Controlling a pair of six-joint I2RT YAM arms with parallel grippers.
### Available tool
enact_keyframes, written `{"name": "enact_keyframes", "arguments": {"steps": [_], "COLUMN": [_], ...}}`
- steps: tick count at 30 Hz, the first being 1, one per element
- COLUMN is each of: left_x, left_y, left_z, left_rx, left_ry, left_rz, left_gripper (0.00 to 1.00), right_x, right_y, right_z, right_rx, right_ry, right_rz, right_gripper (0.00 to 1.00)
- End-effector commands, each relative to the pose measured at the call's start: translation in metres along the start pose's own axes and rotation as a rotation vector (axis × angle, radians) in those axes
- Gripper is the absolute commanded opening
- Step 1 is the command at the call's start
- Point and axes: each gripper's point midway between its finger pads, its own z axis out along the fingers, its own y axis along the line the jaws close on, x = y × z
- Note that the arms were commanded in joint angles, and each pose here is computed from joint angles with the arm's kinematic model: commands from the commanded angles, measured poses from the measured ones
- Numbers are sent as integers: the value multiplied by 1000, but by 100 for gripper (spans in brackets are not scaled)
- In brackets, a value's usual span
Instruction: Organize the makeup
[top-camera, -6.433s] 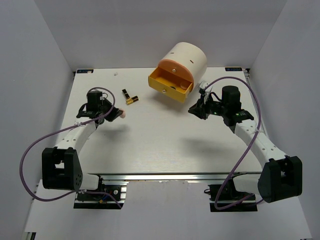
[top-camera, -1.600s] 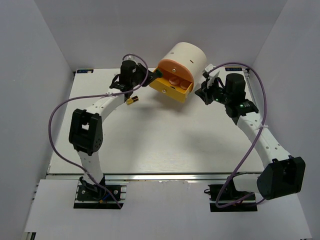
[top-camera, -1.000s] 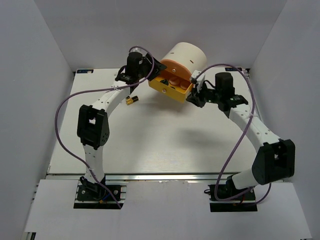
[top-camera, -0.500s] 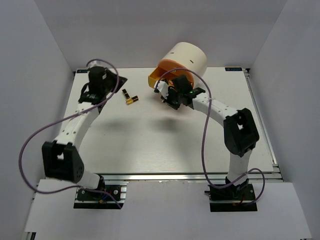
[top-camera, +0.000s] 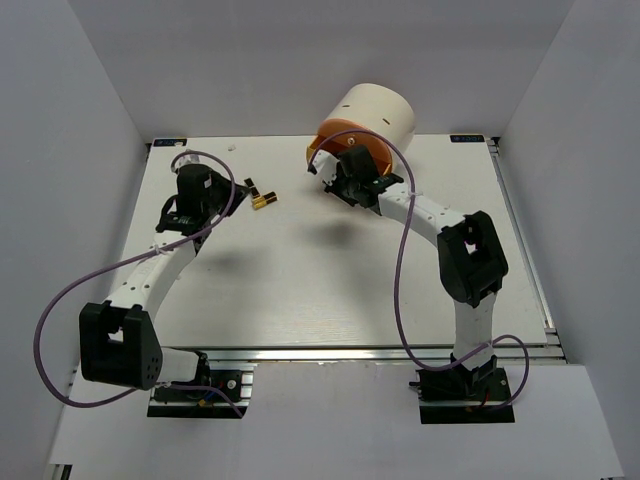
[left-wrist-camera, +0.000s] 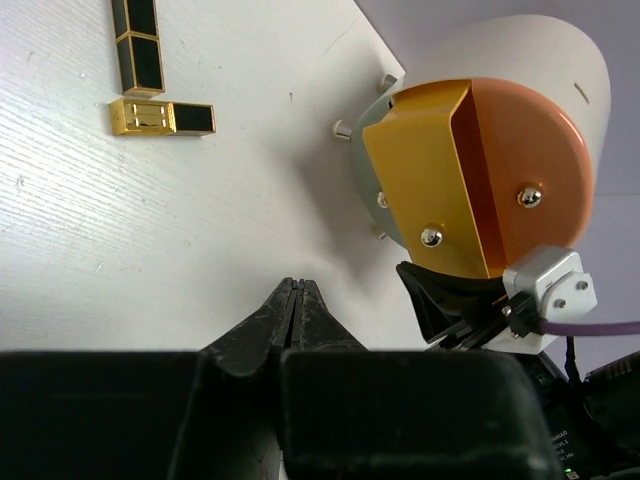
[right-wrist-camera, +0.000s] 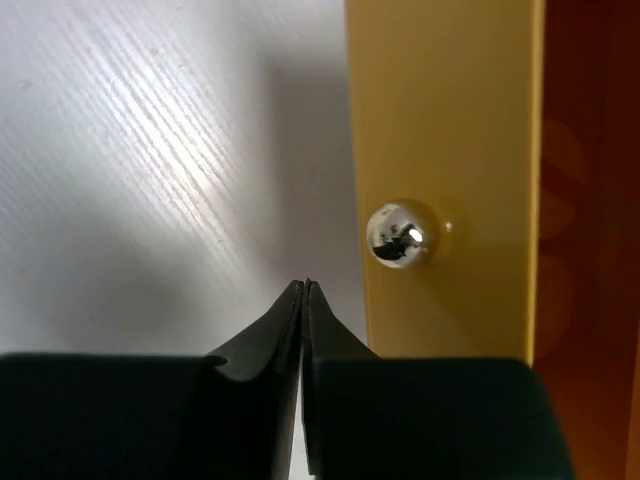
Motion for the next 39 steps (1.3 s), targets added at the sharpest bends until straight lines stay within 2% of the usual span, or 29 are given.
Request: {"name": "enact_keyframes", "arguments": {"steps": [1, 4, 5, 7, 8, 9, 11, 15, 19, 21, 24, 25, 27, 28, 29, 36, 39], "left_x": [-3, 0, 3, 4, 7, 8, 13, 38, 58, 67, 72, 79, 85, 90, 96, 125, 135], "left_y": [-13, -13, -12, -14, -14, -16, -18, -26, -38, -45, -58, -54, -62, -64, -68, -86, -90], "left_z": [-3, 0, 2, 4, 6, 7, 10, 23, 37, 46, 57, 67, 77, 89, 93, 134, 149], "left_rx": [57, 70, 71, 83, 90, 98, 118, 149, 181, 197, 230, 224, 244, 249, 256, 288, 294], "left_ry": [-11, -1, 12, 16, 32, 38, 54, 123, 169, 188, 198, 221, 240, 258, 274, 341, 359], "left_rz": [-10, -19, -21, -26, -29, -33, -33, -21, -22, -25, -40, -46, -65, -69, -79, -121, -136], "left_gripper": [11, 11, 11, 11, 11, 11, 11, 19, 37, 41, 42, 40, 38, 35, 33, 29, 28], "right_x": [-22, -15, -17, -10, -11, -12, -13, -20, -23, -24, -42, -52, -69, -73, -78, -42, -30], "right_y": [-25, -31, -36, -43, -46, -49, -51, -54, -54, -56, -48, -26, -35, -29, -35, -68, -66], "right_z": [-3, 5, 5, 11, 11, 12, 11, 7, 4, 0, -22, -35, -72, -82, -98, -134, -135], "right_rx": [81, 104, 120, 136, 142, 148, 145, 139, 134, 132, 2, -151, -198, -243, -223, -200, -204], "right_ry": [-55, -30, -31, -12, -15, -20, -30, -56, -71, -75, -151, -223, -332, -382, -406, -444, -419], "right_rz": [12, 19, 24, 36, 42, 45, 41, 35, 38, 39, 48, 45, 88, 108, 145, 293, 284], "right_gripper": [0, 1, 28, 54, 78, 87, 89, 89, 90, 89, 86, 72, 41, 0, 0, 0, 0]}}
